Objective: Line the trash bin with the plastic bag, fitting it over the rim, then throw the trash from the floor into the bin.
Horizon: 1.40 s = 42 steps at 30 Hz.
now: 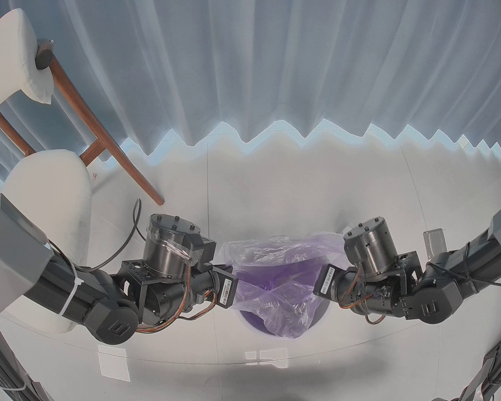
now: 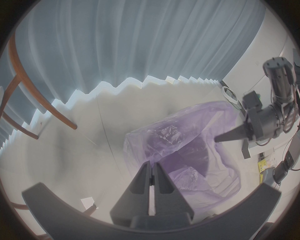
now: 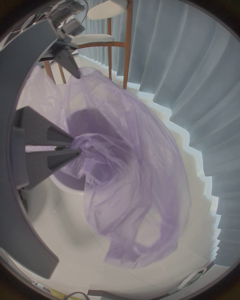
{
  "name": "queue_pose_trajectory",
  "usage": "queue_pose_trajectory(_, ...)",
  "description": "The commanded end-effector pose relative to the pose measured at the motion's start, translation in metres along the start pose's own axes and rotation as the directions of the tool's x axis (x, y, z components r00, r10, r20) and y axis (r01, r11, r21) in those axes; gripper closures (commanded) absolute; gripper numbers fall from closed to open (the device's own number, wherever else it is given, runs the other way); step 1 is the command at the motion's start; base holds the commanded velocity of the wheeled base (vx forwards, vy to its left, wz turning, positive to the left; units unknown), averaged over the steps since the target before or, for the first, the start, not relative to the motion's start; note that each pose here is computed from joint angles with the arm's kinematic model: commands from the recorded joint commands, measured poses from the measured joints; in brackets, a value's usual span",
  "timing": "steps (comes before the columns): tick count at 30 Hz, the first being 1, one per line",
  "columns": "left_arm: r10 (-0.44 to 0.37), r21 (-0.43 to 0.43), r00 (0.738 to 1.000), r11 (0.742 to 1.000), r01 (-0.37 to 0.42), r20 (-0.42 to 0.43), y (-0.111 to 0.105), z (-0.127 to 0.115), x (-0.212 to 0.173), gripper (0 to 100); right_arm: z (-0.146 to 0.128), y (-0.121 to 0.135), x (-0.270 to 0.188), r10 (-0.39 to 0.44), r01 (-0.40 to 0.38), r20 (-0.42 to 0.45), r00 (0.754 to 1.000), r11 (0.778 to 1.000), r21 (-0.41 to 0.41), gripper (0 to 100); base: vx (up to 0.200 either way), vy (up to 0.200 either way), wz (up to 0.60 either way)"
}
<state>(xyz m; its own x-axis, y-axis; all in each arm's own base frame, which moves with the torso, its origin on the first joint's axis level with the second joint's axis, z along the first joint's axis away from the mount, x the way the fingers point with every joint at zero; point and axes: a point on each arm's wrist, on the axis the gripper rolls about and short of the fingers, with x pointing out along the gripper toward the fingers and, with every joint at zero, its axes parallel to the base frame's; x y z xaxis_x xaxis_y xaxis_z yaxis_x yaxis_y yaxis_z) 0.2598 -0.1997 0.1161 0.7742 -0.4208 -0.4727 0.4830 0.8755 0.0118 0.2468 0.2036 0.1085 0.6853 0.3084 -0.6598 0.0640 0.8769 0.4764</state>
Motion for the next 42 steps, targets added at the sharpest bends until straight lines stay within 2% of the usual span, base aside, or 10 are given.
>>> queue_pose_trajectory(1, 0.027, -0.013, 0.999, 1.000, -0.027, -0.019, 0.004, -0.004, 0.003, 100, -0.011, -0.021, -0.026, -0.019, 0.019, -0.022, 1.000, 1.000, -0.004, 100, 0.000, 0.000, 0.00)
queue_pose_trajectory(6, 0.050, -0.016, 0.996, 0.999, -0.052, -0.072, 0.012, -0.018, 0.001, 100, -0.036, -0.047, -0.034, -0.086, 0.088, -0.096, 0.992, 0.996, 0.019, 100, 0.000, 0.000, 0.00)
queue_pose_trajectory(12, 0.073, -0.025, 0.993, 0.997, -0.076, -0.091, 0.020, -0.023, 0.001, 100, -0.045, -0.056, -0.032, -0.083, 0.090, -0.116, 0.990, 0.994, 0.061, 100, 0.000, 0.000, 0.00)
queue_pose_trajectory(19, 0.074, -0.020, 0.990, 0.997, -0.077, -0.120, 0.021, -0.031, 0.001, 100, -0.065, -0.052, -0.030, -0.088, 0.092, -0.171, 0.981, 0.996, 0.019, 100, 0.000, 0.000, 0.00)
queue_pose_trajectory(29, 0.080, 0.000, 0.979, 0.997, -0.082, -0.187, 0.023, -0.047, -0.003, 100, -0.098, -0.032, -0.033, -0.045, 0.026, -0.247, 0.968, 0.996, -0.081, 100, 0.000, 0.000, 0.00)
queue_pose_trajectory(36, 0.120, 0.003, 0.964, 0.992, -0.123, -0.237, 0.031, -0.057, -0.007, 100, -0.117, -0.026, -0.025, -0.010, -0.023, -0.264, 0.964, 0.993, -0.119, 100, 0.000, 0.000, 0.00)
queue_pose_trajectory(42, 0.137, 0.011, 0.958, 0.990, -0.139, -0.251, 0.032, -0.060, -0.009, 100, -0.136, -0.021, -0.018, -0.016, -0.035, -0.295, 0.955, 0.986, -0.166, 100, 0.000, 0.000, 0.00)
